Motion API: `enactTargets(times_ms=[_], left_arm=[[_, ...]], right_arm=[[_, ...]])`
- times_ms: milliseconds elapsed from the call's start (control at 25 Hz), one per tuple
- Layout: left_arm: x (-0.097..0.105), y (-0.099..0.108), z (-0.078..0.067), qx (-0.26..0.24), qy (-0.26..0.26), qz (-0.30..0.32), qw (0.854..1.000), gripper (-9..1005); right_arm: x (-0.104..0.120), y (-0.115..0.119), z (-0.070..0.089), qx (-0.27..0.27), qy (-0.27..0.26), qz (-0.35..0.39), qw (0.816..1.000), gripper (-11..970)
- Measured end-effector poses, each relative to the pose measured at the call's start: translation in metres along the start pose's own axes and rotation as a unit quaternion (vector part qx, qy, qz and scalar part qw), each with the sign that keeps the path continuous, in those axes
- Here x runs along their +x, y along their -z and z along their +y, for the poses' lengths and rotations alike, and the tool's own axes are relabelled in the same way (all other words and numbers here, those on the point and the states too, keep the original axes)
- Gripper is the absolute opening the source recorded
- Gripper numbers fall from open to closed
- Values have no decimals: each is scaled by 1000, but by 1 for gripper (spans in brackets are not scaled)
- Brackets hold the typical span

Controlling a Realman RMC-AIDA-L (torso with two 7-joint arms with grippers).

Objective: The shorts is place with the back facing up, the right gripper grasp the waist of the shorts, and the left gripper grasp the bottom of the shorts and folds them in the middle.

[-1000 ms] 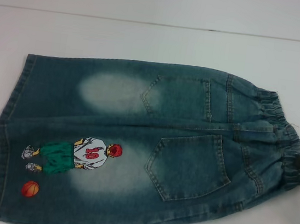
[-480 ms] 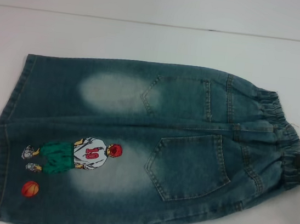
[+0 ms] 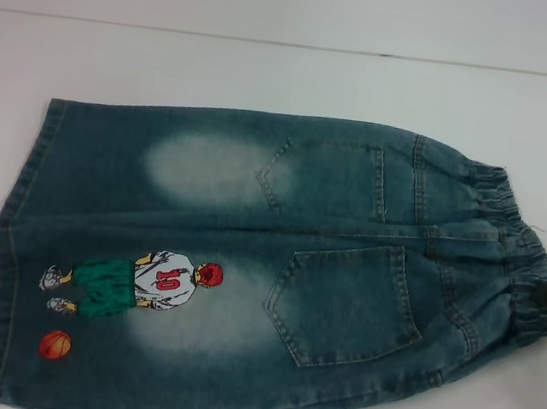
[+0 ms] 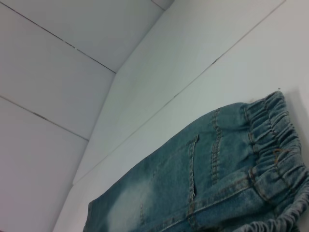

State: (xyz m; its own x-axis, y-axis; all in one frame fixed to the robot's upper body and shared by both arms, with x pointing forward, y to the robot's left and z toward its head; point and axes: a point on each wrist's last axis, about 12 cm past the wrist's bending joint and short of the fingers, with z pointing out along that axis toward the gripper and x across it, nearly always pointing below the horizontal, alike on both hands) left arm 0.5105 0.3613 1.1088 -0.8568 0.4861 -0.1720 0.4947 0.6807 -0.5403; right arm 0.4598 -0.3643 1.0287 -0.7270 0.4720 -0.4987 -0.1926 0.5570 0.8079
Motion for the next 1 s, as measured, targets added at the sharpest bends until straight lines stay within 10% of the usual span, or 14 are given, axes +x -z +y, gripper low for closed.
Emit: enactTargets(times_ms=[1000], left_arm=[[-7,-8,-1,0,-7,29,1000,719]], right_arm=[[-1,0,1,-2,0,-3,1000,49]])
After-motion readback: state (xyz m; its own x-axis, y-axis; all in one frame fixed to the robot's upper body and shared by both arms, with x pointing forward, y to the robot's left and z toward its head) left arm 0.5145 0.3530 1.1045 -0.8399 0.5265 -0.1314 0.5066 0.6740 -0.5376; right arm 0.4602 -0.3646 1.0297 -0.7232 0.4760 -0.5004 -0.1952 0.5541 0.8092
